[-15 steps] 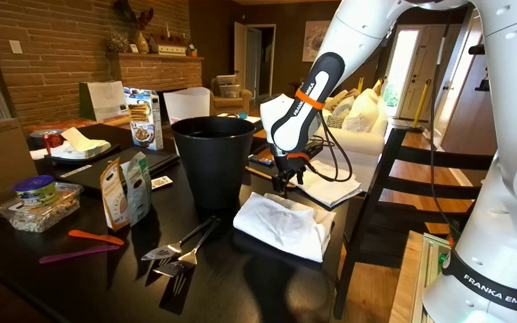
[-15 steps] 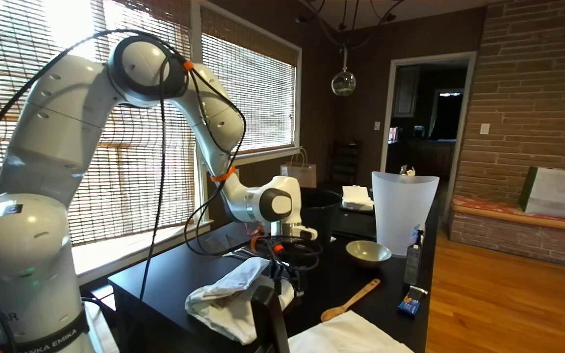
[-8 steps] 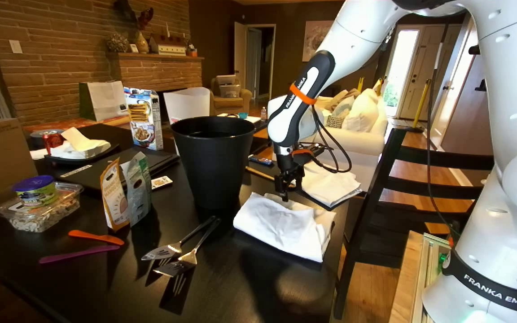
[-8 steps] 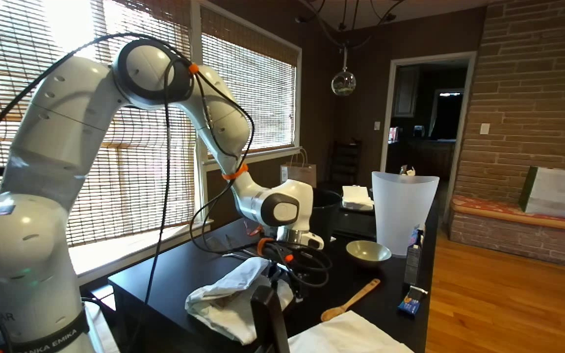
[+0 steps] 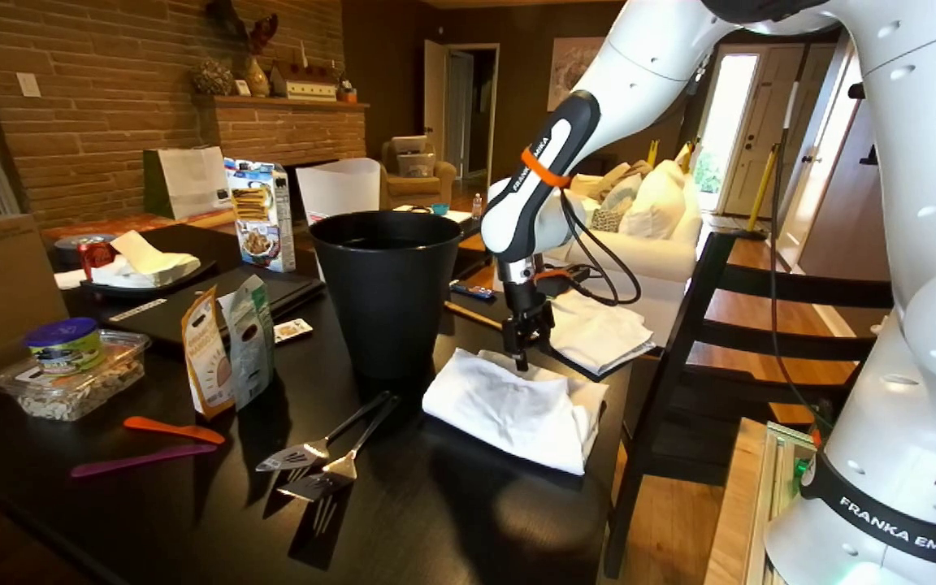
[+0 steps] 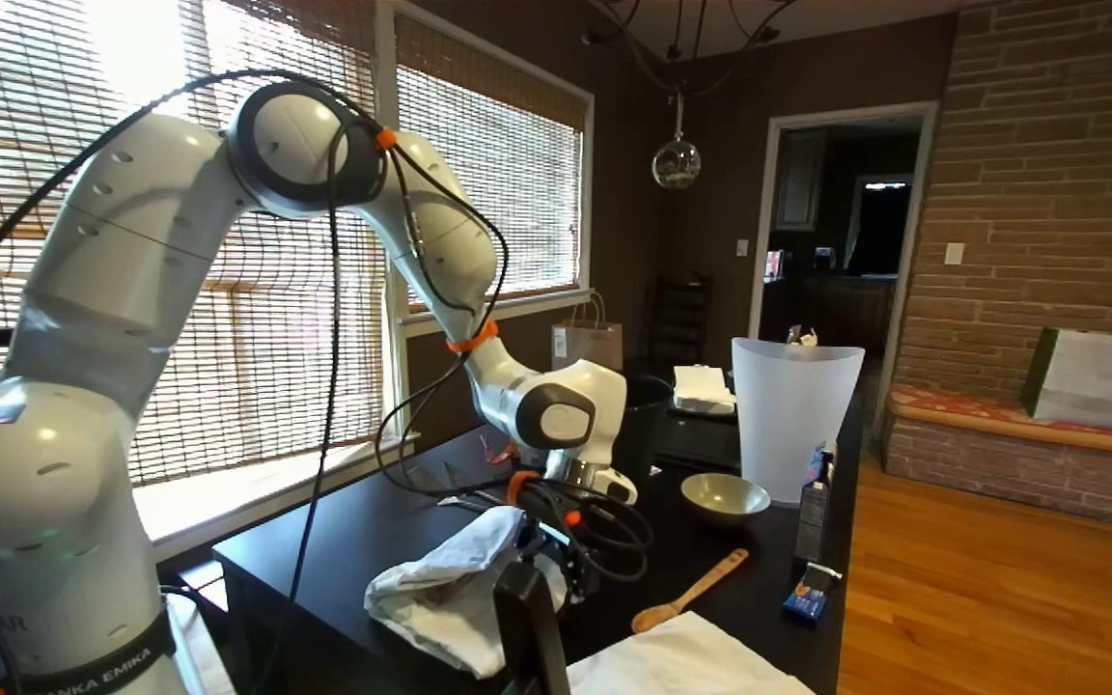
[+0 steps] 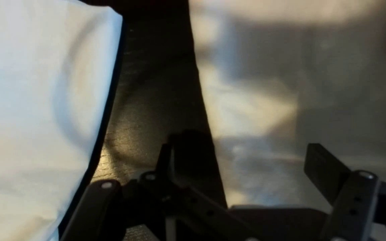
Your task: Fold the towel in half
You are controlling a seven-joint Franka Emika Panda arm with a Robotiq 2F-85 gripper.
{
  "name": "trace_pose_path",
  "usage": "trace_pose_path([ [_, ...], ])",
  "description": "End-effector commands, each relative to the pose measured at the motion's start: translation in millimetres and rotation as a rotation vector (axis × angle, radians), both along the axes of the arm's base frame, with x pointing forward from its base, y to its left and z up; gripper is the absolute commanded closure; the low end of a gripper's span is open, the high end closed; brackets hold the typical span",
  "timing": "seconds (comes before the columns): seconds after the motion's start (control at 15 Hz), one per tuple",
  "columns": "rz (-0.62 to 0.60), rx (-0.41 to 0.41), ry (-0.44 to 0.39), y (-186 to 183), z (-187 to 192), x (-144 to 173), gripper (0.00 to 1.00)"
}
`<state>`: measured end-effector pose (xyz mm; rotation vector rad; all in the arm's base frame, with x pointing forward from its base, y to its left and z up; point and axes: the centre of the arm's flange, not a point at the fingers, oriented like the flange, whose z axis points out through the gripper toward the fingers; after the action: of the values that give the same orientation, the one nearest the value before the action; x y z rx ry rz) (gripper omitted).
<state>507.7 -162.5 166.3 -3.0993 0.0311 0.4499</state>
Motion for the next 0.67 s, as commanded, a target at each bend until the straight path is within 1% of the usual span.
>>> trace_pose_path([
  [0.0,0.009,0.051,0.032,-5,-6,7,0.00],
  [0.07,0.013,0.056,0.041,-5,-8,8,0.07],
  [0.13,0.020,0.061,0.046,-5,-10,8,0.11],
  [0.2,0.026,0.062,0.051,-4,-13,8,0.20],
  [0.27,0.036,0.067,0.058,-3,-15,8,0.03],
  [0.33,0.044,0.070,0.064,-2,-17,10,0.03],
  [0.4,0.049,0.076,0.071,-2,-20,10,0.01],
  [0.53,0.059,0.085,0.082,0,-23,11,0.00],
  [0.6,0.059,0.087,0.086,1,-25,12,0.25],
])
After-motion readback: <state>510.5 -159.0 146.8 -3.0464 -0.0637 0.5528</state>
